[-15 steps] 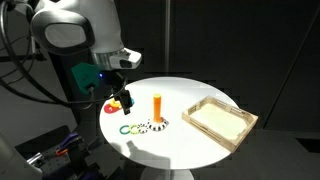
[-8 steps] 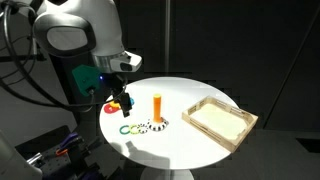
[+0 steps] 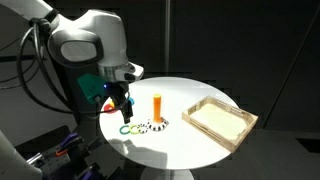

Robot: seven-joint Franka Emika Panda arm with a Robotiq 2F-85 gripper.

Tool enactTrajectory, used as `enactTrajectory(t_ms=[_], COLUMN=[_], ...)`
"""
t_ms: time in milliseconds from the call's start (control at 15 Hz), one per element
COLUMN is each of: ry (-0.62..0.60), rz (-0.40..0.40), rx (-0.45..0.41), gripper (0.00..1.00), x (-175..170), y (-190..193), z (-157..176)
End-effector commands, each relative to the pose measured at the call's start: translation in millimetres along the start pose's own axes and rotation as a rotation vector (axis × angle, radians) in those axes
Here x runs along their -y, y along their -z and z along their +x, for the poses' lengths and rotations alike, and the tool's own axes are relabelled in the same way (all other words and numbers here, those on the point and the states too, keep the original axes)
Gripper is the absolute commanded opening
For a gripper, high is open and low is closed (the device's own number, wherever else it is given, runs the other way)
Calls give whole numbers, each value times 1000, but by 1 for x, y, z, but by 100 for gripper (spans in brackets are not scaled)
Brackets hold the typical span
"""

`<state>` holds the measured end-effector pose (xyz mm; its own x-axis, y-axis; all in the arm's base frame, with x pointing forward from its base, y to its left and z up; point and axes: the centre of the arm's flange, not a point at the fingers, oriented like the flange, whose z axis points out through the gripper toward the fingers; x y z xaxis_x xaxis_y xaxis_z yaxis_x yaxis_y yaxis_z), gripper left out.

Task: Pick up the black and white ring and put it on the ring holder

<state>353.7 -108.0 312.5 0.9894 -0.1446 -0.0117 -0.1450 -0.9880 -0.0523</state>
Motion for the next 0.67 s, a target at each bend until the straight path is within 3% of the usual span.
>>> enactTrajectory(t_ms=[0,600], ry=[-21,-53], rz=[-38,-65], rx=[23,29], gripper=[100,100], x=[4,4], y=[-22,-78], z=[19,59])
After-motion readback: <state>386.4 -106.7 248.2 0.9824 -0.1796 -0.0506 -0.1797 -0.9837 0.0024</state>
